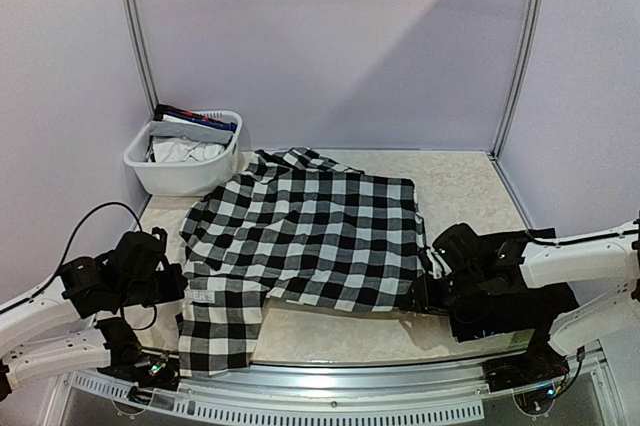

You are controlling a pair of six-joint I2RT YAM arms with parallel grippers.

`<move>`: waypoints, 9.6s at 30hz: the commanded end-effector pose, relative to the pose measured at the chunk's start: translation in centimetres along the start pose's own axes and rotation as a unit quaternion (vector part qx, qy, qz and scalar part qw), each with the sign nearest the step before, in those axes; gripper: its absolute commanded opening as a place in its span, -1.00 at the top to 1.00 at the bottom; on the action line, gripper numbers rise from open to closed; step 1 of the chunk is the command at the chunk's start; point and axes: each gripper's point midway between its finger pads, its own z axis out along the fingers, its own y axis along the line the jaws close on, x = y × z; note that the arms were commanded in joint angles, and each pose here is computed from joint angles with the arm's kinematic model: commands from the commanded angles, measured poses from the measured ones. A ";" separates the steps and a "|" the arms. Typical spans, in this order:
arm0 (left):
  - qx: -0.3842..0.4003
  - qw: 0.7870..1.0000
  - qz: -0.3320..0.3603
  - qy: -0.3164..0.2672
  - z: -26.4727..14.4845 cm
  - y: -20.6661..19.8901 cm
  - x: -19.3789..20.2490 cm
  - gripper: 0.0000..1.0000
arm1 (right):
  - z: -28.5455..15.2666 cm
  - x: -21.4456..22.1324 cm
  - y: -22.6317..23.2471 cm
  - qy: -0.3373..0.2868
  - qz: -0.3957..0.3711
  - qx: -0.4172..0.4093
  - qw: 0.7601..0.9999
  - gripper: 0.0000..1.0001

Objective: Fold and stack the mixed laundry pile
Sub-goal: Pick up the flattened shirt from the center of the board, then fold the flattened shirt at the center of the board, then adjust the 1/3-folded shirt at the center of the board.

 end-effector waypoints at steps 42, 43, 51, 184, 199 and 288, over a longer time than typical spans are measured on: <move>-0.073 0.989 0.113 -0.053 0.9 -8.8 -9.0 1.00 | -8.4 -10.5 -2.8 -0.141 -0.130 0.320 0.928 1.00; -0.080 0.989 0.114 -0.056 1.0 -8.7 -9.5 1.00 | -8.5 -10.9 -2.7 -0.143 -0.131 0.325 0.926 1.00; -0.109 0.986 0.101 -0.071 1.6 -7.5 -13.1 1.00 | -7.3 -13.7 -2.6 -0.143 -0.135 0.355 0.914 1.00; -0.063 0.978 0.137 0.145 1.8 -4.0 4.1 -0.49 | -7.6 -14.6 -0.2 -0.173 -0.094 0.223 0.955 -0.46; -0.033 0.978 0.138 0.155 4.3 -5.4 6.4 0.66 | -7.0 -13.0 -0.6 -0.164 -0.094 0.196 0.962 -0.46; 0.347 0.925 -0.147 0.058 10.8 -25.0 -12.8 1.00 | 10.0 -17.5 18.6 -0.212 -0.369 -0.059 0.903 -0.04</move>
